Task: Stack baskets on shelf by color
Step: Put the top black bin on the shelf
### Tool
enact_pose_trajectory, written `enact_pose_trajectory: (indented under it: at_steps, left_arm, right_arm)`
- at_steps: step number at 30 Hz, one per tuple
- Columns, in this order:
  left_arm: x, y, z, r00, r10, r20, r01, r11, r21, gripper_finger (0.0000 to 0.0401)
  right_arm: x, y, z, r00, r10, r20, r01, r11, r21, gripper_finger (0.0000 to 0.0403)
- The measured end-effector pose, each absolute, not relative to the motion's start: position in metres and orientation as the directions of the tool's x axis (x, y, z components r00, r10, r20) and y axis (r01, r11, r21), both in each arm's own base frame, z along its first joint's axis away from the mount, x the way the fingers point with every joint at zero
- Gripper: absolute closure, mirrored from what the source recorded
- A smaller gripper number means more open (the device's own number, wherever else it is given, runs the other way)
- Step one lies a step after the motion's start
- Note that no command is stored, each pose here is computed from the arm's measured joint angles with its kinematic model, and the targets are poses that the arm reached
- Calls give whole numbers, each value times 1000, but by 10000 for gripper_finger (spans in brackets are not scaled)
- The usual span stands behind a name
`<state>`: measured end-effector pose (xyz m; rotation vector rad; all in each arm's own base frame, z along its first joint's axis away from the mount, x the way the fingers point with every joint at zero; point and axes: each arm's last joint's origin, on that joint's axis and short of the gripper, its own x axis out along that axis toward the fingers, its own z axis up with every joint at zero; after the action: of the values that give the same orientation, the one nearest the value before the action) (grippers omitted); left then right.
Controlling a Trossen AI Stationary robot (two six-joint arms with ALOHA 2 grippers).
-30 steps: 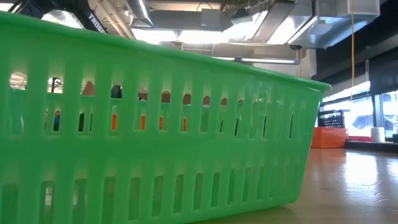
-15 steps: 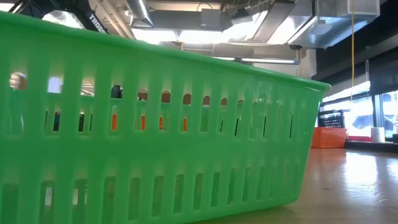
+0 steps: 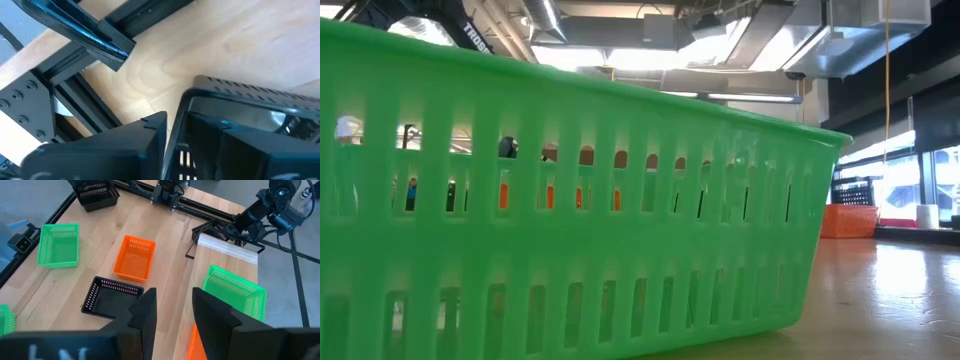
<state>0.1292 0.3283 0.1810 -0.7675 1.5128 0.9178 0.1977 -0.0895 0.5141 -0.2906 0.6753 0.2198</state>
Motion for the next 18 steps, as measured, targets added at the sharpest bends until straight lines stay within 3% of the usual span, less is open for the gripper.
enact_pose_trajectory:
  at_steps: [4, 13, 18]
  left_arm:
    - [129, 328, 181, -142, 27, -990, -865, 483, 137, 391]
    - [132, 323, 207, -182, -60, -981, -852, 508, 127, 399]
    - [136, 323, 248, -182, 4, -983, -820, 552, 154, 399]
  right_arm:
    - [198, -90, 514, 760, 105, -641, -291, 938, -190, 280]
    - [198, -90, 514, 760, 105, -641, -291, 938, -190, 280]
    - [198, -89, 514, 760, 105, -642, -290, 938, -191, 280]
